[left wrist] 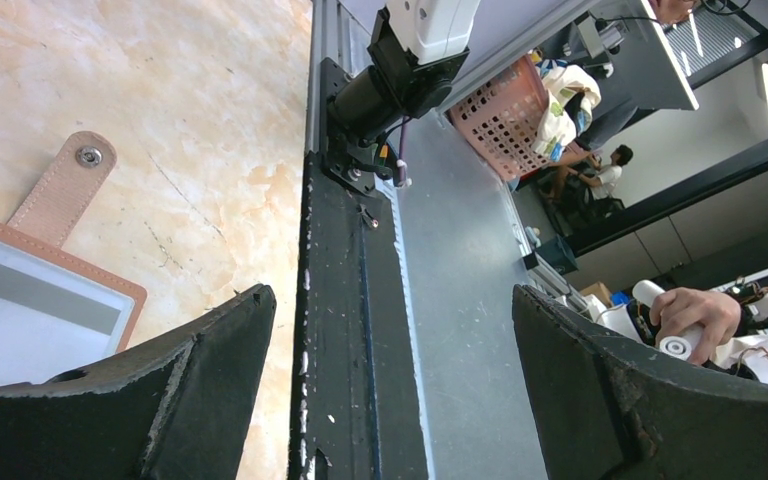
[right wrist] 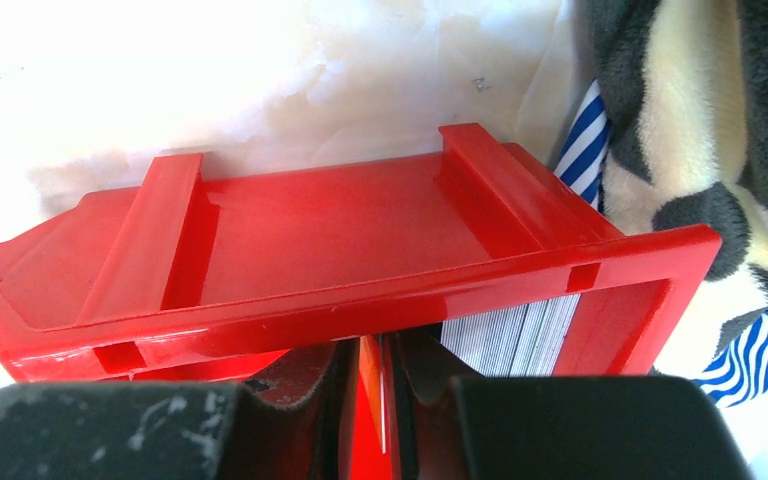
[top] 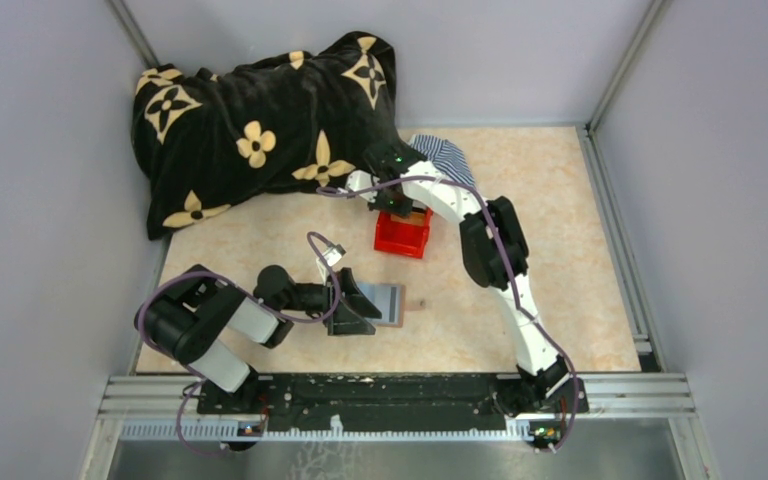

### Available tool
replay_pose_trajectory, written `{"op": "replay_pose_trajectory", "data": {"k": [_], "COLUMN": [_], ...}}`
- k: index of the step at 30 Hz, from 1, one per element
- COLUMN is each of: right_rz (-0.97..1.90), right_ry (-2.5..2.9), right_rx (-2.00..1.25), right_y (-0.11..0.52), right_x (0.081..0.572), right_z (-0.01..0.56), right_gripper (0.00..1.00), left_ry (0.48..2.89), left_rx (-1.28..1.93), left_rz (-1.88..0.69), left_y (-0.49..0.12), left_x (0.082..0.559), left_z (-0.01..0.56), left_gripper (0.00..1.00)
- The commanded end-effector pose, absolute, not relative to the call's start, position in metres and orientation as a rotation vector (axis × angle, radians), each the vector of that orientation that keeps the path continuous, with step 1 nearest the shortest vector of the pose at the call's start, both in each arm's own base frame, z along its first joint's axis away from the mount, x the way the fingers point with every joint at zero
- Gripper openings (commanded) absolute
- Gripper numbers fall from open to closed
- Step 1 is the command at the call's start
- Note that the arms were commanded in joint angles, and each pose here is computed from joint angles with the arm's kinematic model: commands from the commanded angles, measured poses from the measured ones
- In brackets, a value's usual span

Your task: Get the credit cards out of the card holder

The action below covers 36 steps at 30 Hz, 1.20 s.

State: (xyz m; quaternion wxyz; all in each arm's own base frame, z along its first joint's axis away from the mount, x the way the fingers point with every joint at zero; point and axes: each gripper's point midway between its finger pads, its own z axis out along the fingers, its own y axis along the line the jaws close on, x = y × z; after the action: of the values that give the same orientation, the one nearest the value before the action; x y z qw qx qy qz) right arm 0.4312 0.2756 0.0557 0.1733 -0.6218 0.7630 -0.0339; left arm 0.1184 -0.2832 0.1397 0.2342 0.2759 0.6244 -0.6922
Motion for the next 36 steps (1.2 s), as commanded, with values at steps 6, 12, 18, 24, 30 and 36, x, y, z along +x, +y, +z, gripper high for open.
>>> {"op": "replay_pose_trajectory", "data": {"k": [6, 12, 18, 24, 30, 36], "right_rz": [-0.137, -0.162, -0.174, -0.188, -0.208, -0.206], "right_ry": [2.058, 2.058, 2.046, 2.033, 2.023, 1.996], "right_rx": [-1.591, -1.539, -1.501, -1.447, -1.406, -1.271], "right_y": [0.281, 0.274, 0.271, 0.269, 0.265, 0.264], "right_x": [0.458, 0.467, 0.474, 0.482, 0.489, 0.498], "right_z": [0.113, 0.121, 0.128, 0.137, 0.146, 0.171], "right_gripper": [0.14, 0.14, 0.15, 0.16, 0.16, 0.15], "left_ry": [1.448, 1.443, 1.444, 1.448, 1.45, 1.446], "left_rx": [0.886, 0.891, 0.891, 0.894, 0.896, 0.887], "left_rz": [-1.85, -1.852, -1.853, -1.855, -1.855, -1.849], "left_y": [-0.281, -0.281, -0.281, -0.281, -0.281, -0.281], "left_x": [0.115, 0.114, 0.114, 0.114, 0.114, 0.115], "left_z": [0.17, 0.172, 0.171, 0.17, 0.17, 0.171], "left_gripper": [0.94, 0.93, 0.93, 0.93, 0.93, 0.95]}}
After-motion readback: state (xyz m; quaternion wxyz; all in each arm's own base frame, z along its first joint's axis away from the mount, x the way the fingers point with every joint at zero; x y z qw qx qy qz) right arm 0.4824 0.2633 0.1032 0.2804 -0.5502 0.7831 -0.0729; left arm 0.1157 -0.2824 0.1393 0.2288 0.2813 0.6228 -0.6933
